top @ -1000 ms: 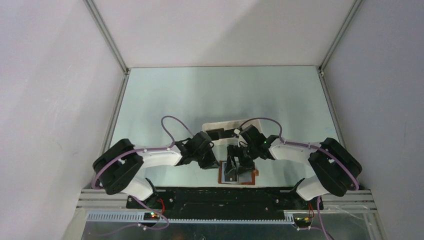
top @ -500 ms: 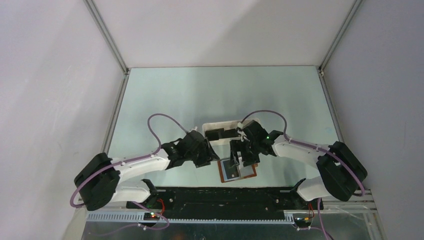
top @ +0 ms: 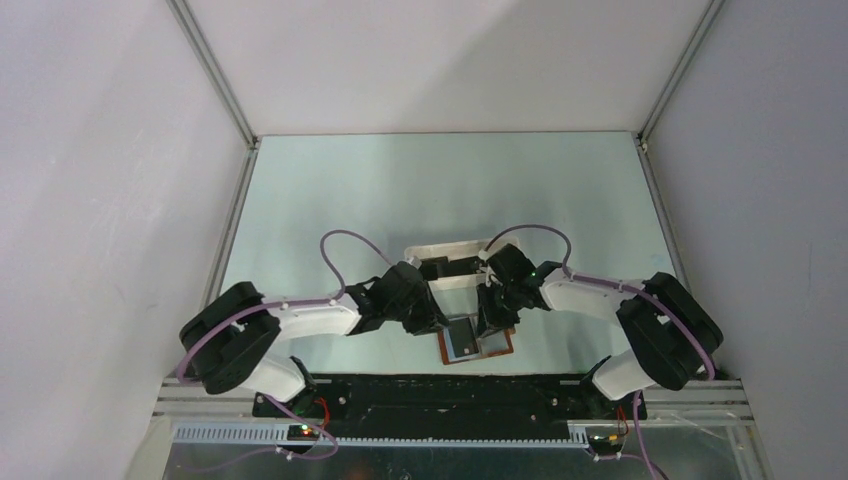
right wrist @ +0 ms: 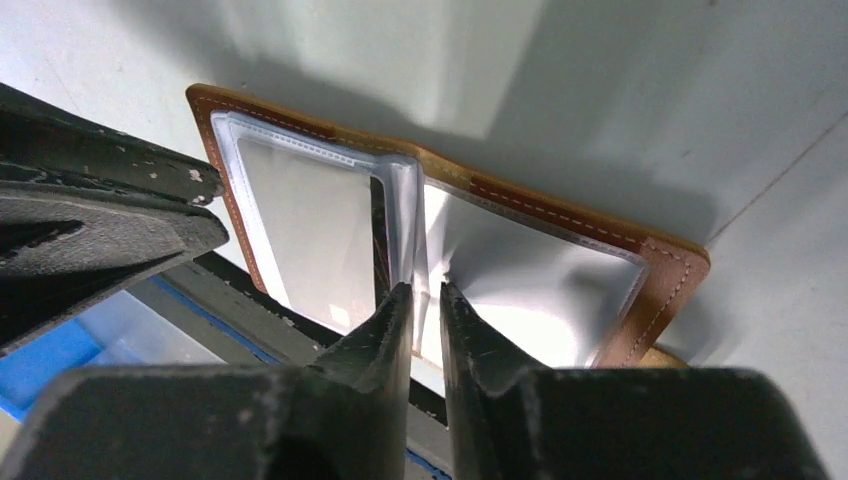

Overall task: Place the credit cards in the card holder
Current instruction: Turn over the card slot in the card holder.

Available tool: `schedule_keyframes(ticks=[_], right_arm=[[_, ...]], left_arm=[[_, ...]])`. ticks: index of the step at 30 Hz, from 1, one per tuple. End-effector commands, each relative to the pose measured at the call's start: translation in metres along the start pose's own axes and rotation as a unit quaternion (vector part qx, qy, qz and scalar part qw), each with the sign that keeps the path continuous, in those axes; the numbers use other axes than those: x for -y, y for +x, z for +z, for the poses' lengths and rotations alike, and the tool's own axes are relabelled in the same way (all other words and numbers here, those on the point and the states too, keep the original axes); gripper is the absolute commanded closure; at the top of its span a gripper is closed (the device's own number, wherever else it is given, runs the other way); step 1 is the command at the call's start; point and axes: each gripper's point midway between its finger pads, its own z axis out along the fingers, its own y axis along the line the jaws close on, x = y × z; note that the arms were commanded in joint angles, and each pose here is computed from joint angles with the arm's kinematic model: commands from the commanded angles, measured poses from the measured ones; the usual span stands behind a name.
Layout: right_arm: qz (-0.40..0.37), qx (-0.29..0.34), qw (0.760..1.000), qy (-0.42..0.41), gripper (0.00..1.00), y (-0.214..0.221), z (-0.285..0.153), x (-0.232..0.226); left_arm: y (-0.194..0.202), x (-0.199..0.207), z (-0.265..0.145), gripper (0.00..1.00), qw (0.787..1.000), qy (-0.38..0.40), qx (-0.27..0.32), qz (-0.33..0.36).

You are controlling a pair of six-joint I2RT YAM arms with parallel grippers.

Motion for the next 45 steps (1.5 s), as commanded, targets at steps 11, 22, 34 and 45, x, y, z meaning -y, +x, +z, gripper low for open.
schedule_keyframes(ticks=[11,22,34,45], right_arm=[[-0.004,-0.025,0.999,0.023,1.00,0.009,0.024,0.014],[-0.006,-0.030,0.999,0.021,1.00,0.011,0.028,0.012],[-0.003,-0.018,1.000,-0.001,0.97,0.007,0.016,0.000],[0.010,0.043,0.999,0.013,0.47,0.000,-0.038,-0.001]], left_arm=[[0.002,0.020,0.014,0.61,0.999,0.030,-0.016,-0.001],[0.004,0.046,0.011,0.69,0.997,0.069,-0.020,0.012],[0.009,0.064,0.006,0.65,0.995,0.092,-0.034,0.025],[0.012,0.061,0.027,0.65,0.996,0.071,-0.054,0.013]])
